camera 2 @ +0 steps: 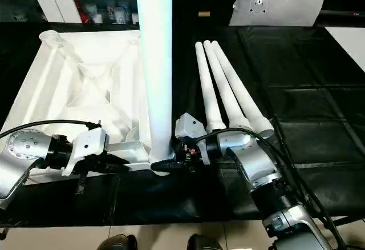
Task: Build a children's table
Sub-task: Rotate leg to tighten
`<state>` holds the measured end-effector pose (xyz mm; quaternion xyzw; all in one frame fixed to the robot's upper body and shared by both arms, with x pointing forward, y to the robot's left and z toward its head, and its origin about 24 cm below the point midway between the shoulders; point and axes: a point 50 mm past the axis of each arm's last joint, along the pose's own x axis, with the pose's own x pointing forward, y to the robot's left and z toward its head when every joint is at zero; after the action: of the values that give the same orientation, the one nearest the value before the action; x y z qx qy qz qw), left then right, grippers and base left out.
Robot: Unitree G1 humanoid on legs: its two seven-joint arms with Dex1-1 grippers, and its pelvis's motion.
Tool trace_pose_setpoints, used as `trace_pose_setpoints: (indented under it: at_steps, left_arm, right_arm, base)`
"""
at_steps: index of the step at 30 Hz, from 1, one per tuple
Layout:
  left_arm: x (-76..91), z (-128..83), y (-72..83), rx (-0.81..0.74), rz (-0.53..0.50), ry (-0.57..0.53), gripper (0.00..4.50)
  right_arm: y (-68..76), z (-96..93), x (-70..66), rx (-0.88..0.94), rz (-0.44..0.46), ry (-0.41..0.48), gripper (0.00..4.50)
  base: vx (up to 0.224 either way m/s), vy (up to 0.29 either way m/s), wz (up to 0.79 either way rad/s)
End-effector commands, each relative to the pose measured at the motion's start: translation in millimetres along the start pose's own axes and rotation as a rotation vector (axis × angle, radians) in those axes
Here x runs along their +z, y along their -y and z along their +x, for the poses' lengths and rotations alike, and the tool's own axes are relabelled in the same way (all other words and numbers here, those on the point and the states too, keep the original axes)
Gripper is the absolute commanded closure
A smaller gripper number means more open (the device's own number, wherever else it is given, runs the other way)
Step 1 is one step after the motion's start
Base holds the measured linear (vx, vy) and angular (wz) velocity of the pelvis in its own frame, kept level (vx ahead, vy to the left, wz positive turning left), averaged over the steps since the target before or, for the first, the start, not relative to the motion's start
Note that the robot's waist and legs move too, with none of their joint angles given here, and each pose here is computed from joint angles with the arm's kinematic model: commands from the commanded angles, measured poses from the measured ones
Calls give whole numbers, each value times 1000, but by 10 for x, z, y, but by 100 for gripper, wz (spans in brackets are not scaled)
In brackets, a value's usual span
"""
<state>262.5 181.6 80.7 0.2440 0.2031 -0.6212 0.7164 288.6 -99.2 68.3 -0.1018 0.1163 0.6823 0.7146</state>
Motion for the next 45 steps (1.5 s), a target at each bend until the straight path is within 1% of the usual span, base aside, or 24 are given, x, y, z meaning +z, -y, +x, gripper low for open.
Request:
trace_pose_setpoints:
  at_steps: [1,2,5,6,7,9,12,14,16,18,20,22,23,24,26,27,28,31,32,35,38,40,43,45]
  left_arm:
    - [-127,65,59,1,-84,-25,450]
    - [-127,65,59,2,-84,-25,450]
    - [-85,88,26,83,-141,23,450]
    - [-57,113,-11,165,-163,39,450]
    - [-56,114,-14,170,-165,41,450]
    - [11,181,-63,322,-231,86,450]
    - [105,292,-78,466,-315,149,450]
    - [169,374,-101,568,-363,176,450]
    - [210,408,-120,623,-384,193,450]
    - [317,493,-155,701,-437,243,450]
    - [459,558,-226,800,-454,282,450]
    - [591,623,-252,822,-440,302,450]
    - [616,656,-238,801,-430,292,450]
    - [618,661,-234,797,-428,288,450]
    - [565,655,-218,777,-391,246,450]
    - [555,652,-214,774,-385,238,450]
    - [505,630,-205,755,-373,217,450]
    - [470,610,-199,742,-369,206,450]
    - [449,592,-199,732,-363,198,450]
    - [429,569,-202,722,-358,192,450]
    - [380,518,-221,713,-338,172,450]
    - [345,488,-236,716,-329,152,450]
    - [333,476,-246,724,-329,144,450]
    - [318,463,-266,726,-343,153,450]
  right_arm:
    - [-90,89,-48,35,48,24,174]
    - [-90,89,-48,35,48,24,175]
    - [-110,220,-47,-32,90,34,177]
    - [-117,313,-72,-95,108,34,177]
    - [-118,319,-75,-99,110,33,177]
    - [-119,492,-134,-227,180,42,178]
    - [-115,682,-135,-354,248,66,178]
    - [-81,802,-92,-451,298,90,178]
    - [-61,852,-66,-502,330,102,178]
    - [-26,941,-2,-573,367,126,178]
    - [38,983,26,-689,410,127,178]
    - [98,980,35,-803,444,133,178]
    - [124,960,48,-844,461,162,178]
    - [129,956,51,-852,464,168,122]
    - [149,916,69,-879,461,189,122]
    - [151,910,72,-884,459,189,94]
    - [166,877,66,-897,453,193,84]
    - [179,851,54,-907,449,192,77]
    - [193,828,48,-914,444,194,50]
    - [216,785,46,-937,437,199,34]
    - [260,648,88,-976,428,255,5]
    - [269,527,117,-1006,404,276,5]
    - [266,476,122,-1021,388,275,5]
    - [252,344,136,-1060,319,260,5]
  base:
    - [0,0,0]
    - [0,0,0]
    - [0,0,0]
    - [0,0,0]
    - [0,0,0]
    - [0,0,0]
    - [0,0,0]
    - [0,0,0]
    - [0,0,0]
    - [0,0,0]
    - [0,0,0]
    - [0,0,0]
    - [0,0,0]
    - [63,-4,6]
    - [60,-7,3]
    - [0,0,0]
    - [0,0,0]
    - [0,0,0]
    - [0,0,0]
    - [0,0,0]
    - [0,0,0]
    - [0,0,0]
    - [0,0,0]
    - [0,0,0]
